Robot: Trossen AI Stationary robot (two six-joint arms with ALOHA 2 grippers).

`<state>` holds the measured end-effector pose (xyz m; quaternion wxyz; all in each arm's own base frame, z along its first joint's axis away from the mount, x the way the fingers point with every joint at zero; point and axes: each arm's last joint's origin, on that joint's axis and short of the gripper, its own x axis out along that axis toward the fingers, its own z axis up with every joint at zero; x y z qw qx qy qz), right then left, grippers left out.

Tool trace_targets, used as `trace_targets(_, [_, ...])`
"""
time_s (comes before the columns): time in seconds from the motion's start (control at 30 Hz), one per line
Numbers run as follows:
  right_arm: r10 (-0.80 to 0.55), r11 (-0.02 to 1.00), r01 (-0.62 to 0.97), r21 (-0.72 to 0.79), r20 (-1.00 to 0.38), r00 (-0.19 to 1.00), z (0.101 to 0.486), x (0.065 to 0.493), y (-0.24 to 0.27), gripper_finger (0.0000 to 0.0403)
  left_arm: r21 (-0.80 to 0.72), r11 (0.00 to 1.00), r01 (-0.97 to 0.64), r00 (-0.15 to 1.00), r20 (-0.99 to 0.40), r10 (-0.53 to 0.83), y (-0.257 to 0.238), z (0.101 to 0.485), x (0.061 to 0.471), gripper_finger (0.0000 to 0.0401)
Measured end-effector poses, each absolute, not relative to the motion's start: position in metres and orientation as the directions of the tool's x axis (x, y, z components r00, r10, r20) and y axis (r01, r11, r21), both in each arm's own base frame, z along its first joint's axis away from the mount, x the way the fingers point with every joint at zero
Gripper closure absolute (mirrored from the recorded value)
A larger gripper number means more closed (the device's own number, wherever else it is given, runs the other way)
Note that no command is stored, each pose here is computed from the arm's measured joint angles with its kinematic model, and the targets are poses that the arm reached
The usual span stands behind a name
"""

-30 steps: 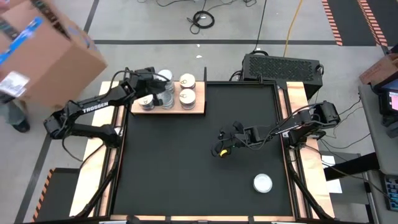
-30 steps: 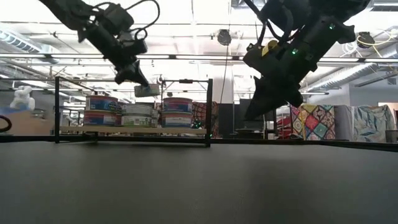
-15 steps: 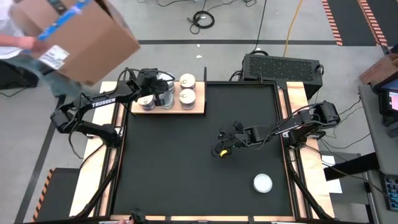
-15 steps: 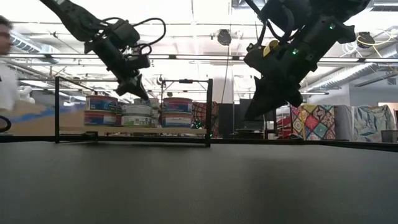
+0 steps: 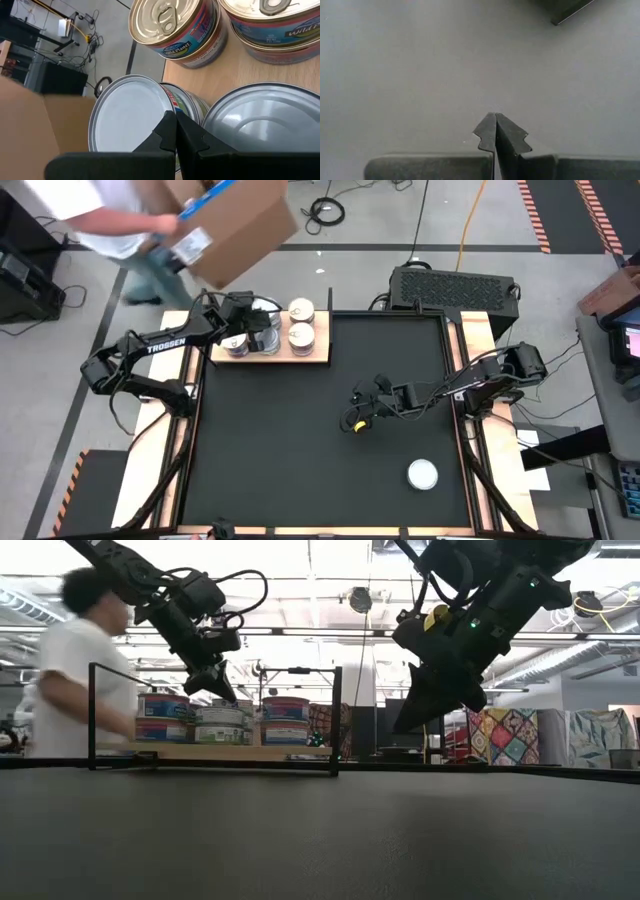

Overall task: Stack canned seafood by type on shelf
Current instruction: Stack the green tuna can on top of the green tuna can on the shelf

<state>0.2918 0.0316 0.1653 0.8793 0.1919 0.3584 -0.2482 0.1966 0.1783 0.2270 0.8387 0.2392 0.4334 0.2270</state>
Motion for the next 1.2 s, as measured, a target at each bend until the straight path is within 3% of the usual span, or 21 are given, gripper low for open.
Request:
trace_targets(0.17, [-0.299, 0.803, 0.574, 0.159, -0.726, 0.62, 0.165, 0.292, 0.032, 0.0403, 0.607, 0.778, -0.164, 0.52, -0.617, 0.591, 0.175, 0.227, 0.2, 0.0395])
trace_targets(0.5, [-0.299, 0.801, 0.576, 0.162, -0.726, 0.62, 0.165, 0.292, 0.031, 0.0403, 0.66, 0.727, -0.19, 0.492, -0.577, 0.652, 0.169, 0.236, 0.199, 0.034])
trace_targets(0.8, [-0.3, 0.799, 0.579, 0.162, -0.728, 0.616, 0.165, 0.292, 0.03, 0.0403, 0.688, 0.68, -0.253, 0.554, -0.473, 0.685, 0.153, 0.264, 0.19, 0.0315])
trace_targets(0.9, [-0.293, 0.797, 0.581, 0.163, -0.737, 0.609, 0.165, 0.292, 0.025, 0.0403, 0.641, 0.717, -0.275, 0.645, -0.43, 0.632, 0.146, 0.275, 0.187, 0.0314])
trace_targets(1.0, [-0.231, 0.804, 0.56, 0.201, -0.762, 0.605, 0.164, 0.293, 0.012, 0.0403, 0.59, 0.755, -0.287, 0.727, -0.379, 0.573, 0.142, 0.283, 0.187, 0.0315])
trace_targets(1.2, [0.002, 0.795, 0.479, 0.373, -0.79, 0.613, 0.163, 0.293, -0.029, 0.0403, 0.565, 0.761, -0.319, 0.755, -0.334, 0.564, 0.141, 0.29, 0.184, 0.0317])
